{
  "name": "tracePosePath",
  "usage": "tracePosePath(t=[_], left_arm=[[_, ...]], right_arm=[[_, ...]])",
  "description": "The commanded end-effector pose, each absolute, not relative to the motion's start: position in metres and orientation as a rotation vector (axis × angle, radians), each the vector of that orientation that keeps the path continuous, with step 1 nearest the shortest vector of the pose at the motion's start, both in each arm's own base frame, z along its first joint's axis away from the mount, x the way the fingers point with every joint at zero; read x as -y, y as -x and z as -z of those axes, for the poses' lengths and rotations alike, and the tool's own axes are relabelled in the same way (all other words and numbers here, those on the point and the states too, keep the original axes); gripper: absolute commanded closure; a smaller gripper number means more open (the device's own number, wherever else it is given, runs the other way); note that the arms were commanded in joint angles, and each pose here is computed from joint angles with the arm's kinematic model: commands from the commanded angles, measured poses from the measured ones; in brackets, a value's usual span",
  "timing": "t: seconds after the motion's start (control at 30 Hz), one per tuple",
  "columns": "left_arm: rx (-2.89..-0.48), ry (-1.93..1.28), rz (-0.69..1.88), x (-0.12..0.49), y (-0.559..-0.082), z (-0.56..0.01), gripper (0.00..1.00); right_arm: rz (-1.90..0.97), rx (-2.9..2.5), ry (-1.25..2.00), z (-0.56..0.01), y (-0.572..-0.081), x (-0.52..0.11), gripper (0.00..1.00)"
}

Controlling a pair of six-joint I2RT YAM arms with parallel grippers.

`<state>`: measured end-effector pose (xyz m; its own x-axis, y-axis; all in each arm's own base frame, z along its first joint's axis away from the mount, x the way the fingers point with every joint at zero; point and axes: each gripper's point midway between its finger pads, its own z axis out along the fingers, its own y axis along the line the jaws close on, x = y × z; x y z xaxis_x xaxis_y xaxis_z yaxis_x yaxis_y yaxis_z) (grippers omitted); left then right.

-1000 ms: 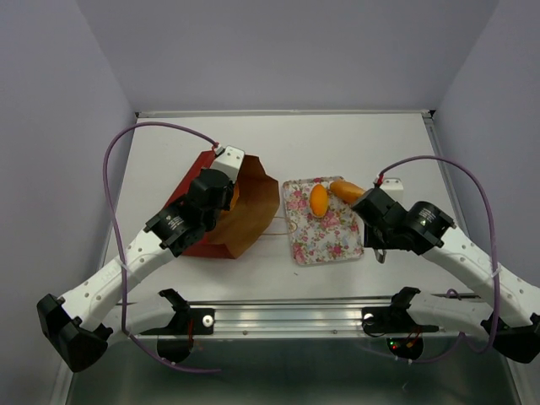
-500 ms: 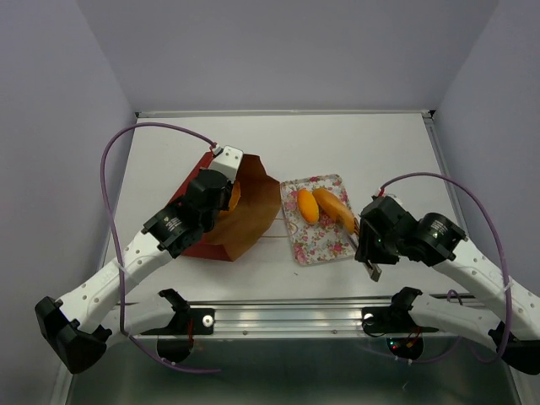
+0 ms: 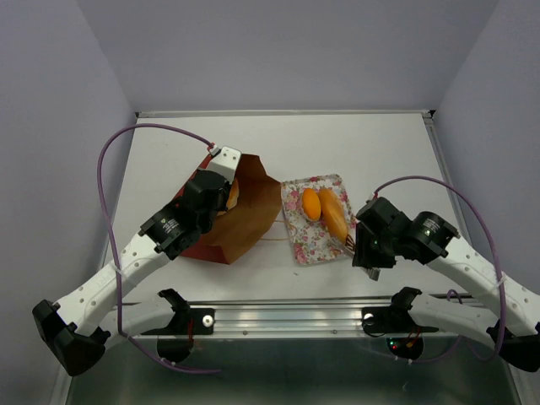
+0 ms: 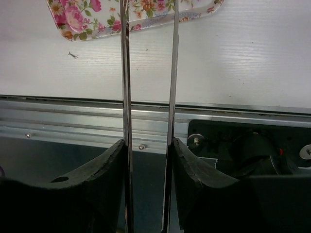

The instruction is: Take the fake bread out of the paper bag

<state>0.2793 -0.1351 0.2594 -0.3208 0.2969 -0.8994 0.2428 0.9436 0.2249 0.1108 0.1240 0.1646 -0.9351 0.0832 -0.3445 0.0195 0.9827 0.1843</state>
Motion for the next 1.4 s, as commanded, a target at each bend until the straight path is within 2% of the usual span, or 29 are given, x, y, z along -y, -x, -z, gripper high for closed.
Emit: tracePosePath(t=[0.0,0.37,0.67,0.87,1.0,1.2,1.37], left_arm=[[-1.845,-0.338,-0.005,0.137,-0.28,-0.287,1.0],[-1.846,-0.342,0.001,0.138,-0.279,-0.288,1.0],[-1.85,-0.35,0.011,0.141,-0.279,-0.286,1.0],[-1.852,-0.359,0.009,0.142,-0.279,-0.286,1.0],[-1.846,-0.339,0.012,0.141,-0.279,-0.288,1.0],[-1.838,-0.34,0.033,0.144,-0.279,-0.289,1.0],[-1.849,-0.359,0.031,0.148,-0.281,-0.284,1.0]], right_arm=[[-0.337,-2.63,-0.103,-0.203,-0.127,-0.129,0.57],[-0.398,-2.539,0.029,-0.265,-0.136,-0.135,0.54],[-0.458,-2.48,0.081,-0.278,-0.14,-0.142,0.53],[-0.744,-2.304,0.381,-0.302,-0.159,-0.208,0.54],[-0.836,-2.24,0.536,-0.303,-0.168,-0.239,0.54],[-0.986,-2.134,0.612,-0.294,-0.195,-0.295,0.53],[-0.992,-2.144,0.56,-0.275,-0.223,-0.322,0.51]])
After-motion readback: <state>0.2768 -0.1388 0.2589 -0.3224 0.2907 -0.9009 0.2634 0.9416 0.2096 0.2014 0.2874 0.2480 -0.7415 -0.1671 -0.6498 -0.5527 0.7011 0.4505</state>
